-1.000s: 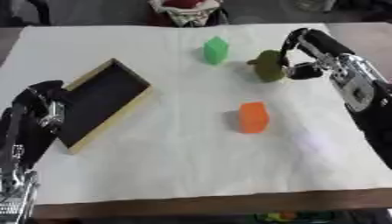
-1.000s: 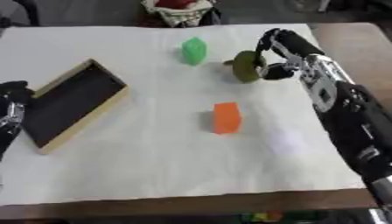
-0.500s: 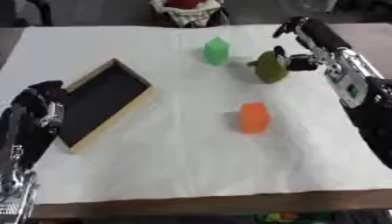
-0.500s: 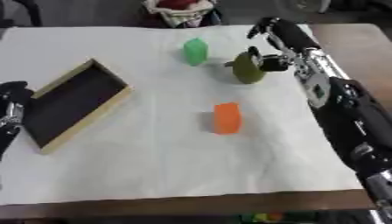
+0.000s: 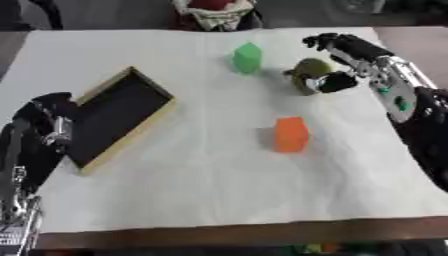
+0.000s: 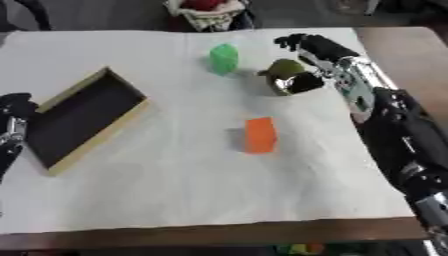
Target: Pick up objects on the table and place them in the box.
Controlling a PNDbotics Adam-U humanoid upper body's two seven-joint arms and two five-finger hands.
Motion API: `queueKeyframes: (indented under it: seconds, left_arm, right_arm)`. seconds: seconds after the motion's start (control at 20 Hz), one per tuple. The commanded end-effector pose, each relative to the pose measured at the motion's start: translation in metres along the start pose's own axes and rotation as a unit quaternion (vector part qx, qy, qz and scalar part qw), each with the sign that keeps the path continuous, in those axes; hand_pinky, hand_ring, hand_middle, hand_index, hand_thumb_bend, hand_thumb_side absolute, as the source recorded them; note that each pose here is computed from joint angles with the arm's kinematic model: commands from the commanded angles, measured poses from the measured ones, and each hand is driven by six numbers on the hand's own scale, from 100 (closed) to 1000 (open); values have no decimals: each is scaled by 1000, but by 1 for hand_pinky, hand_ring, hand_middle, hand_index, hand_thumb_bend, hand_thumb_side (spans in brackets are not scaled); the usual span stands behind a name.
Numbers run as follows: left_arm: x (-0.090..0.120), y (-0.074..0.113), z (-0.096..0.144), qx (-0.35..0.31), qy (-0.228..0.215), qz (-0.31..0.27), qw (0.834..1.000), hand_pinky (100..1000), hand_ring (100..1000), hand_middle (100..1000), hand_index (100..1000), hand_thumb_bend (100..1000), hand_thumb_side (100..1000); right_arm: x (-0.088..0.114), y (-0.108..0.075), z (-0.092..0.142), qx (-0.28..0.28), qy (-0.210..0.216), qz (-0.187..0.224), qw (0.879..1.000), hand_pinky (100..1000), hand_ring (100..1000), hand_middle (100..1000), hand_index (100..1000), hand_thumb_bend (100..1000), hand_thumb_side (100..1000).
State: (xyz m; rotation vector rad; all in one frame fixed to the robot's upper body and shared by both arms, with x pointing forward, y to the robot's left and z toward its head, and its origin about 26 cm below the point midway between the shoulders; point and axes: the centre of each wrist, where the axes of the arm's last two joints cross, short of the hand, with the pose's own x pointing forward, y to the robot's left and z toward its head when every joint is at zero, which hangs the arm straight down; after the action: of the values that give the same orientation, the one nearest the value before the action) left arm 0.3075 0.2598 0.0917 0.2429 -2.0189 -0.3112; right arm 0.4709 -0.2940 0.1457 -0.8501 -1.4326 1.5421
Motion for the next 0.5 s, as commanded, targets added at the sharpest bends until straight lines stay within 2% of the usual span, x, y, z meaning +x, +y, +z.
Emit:
queueKeyframes:
  seconds: [0.05, 0.25, 0.45, 0.5]
  left_arm:
    - [5, 3, -3, -3, -11, -5, 1000, 625, 611, 593, 742, 100, 552]
    - [5, 3, -3, -3, -12, -5, 1000, 625, 611, 593, 742, 100, 553]
    - [5, 3, -3, -3, -12, -4, 1000, 625, 612, 593, 742, 100, 552]
    - [5, 3, -3, -3, -12, -4, 1000, 625, 612, 593, 742, 100, 552]
  right_arm:
    - [-8, -11, 1, 5, 19, 9, 1000, 805, 842, 853, 982, 268, 587]
    - [-12, -4, 1, 17, 36, 10, 999, 807, 842, 848, 960, 269, 567]
    - [-15, 1, 2, 22, 48, 13, 999, 800, 830, 789, 909, 241, 473]
    - [-15, 1, 2, 21, 49, 14, 998, 800, 830, 789, 909, 241, 473]
